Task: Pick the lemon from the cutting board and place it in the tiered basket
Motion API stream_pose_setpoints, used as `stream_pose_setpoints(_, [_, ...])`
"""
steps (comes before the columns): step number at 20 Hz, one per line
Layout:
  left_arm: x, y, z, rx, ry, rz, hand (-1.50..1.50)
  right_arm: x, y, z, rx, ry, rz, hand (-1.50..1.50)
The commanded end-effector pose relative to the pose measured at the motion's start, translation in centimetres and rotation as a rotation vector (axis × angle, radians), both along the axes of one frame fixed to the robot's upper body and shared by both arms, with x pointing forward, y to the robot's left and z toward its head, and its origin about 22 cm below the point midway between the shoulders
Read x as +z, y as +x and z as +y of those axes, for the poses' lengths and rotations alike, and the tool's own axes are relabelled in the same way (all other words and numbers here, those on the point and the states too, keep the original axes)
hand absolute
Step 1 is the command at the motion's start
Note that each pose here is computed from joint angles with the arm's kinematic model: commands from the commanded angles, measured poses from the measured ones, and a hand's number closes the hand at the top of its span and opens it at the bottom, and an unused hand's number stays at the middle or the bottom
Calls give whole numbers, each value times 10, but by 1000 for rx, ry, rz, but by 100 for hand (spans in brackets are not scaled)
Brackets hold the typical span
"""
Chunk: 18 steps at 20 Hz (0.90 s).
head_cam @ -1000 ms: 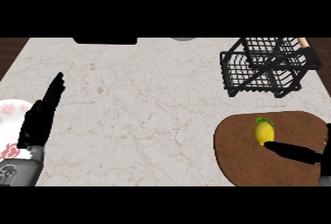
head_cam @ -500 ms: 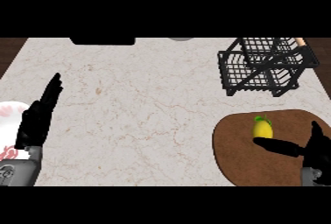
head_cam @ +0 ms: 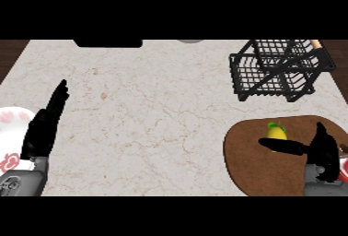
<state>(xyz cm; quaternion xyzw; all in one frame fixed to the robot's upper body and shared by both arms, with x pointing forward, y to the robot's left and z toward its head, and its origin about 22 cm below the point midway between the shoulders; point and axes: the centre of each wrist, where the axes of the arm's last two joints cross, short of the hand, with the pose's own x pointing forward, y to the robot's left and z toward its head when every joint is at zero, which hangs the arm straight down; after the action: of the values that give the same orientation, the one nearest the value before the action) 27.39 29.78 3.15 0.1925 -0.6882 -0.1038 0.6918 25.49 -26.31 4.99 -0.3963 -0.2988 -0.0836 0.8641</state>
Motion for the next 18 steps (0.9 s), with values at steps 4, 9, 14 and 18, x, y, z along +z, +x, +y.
stream_pose_setpoints(4, [4,9,0,10,-2,8,0,4,30,6,-80,96,130,-150])
stream_pose_setpoints(9, [-2,8,1,-4,3,-4,0,-9,34,3,-56,159,132,-150])
stream_pose_setpoints(14, [2,1,6,1,-4,12,0,-12,35,5,157,40,236,150])
stream_pose_setpoints(18, [-4,-5,-1,-18,-11,-7,0,-11,30,26,108,37,193,150])
